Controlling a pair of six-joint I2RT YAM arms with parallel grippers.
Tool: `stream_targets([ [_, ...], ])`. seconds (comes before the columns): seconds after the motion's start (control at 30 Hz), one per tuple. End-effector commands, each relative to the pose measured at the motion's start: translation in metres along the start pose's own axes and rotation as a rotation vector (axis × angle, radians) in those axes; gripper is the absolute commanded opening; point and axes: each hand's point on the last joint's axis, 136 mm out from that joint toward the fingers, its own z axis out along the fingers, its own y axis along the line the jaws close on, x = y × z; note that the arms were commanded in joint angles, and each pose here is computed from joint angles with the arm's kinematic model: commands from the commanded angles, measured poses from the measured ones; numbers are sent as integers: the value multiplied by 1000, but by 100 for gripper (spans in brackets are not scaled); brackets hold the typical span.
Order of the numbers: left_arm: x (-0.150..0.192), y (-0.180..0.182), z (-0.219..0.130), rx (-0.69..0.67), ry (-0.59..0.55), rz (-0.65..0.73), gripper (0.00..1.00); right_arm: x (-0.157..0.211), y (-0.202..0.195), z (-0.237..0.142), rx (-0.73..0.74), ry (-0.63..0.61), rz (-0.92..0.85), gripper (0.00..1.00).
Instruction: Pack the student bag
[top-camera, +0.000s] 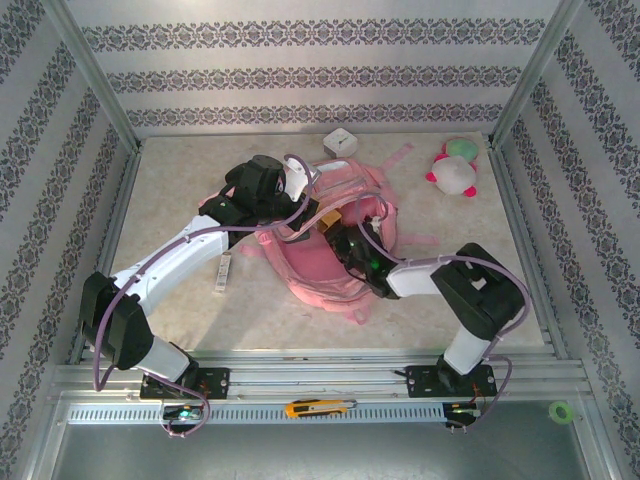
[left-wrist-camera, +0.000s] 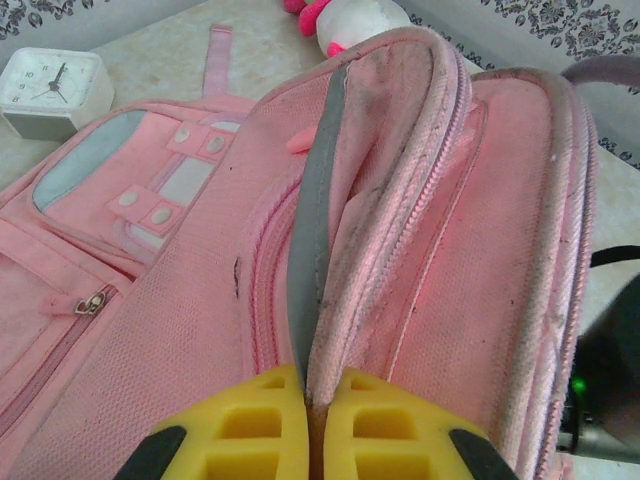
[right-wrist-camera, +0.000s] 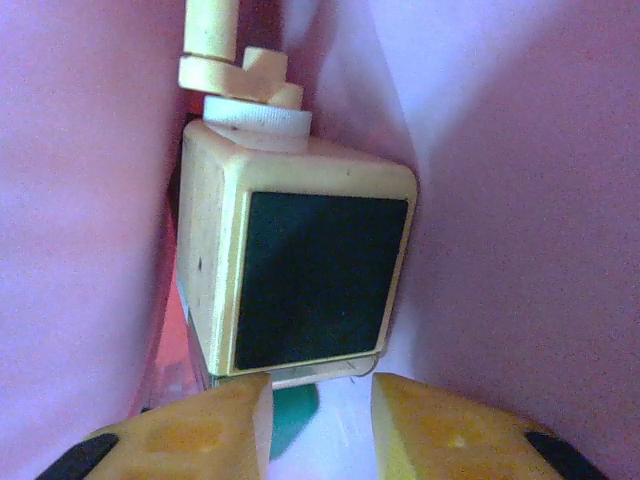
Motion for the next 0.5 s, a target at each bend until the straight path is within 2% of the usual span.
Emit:
stream_targets([
  [0.0,-48,-2,-26,5,-167,30,0,-8,26,17,-84,-12,-15,30],
  [0.23,-41,1,-22,-7,-147,28,0,-3,33,38,-123,24,-6,28],
  [0.47,-32,4,-16,-11,-122,22,0,6,20,-2,-106,24,-41,41],
])
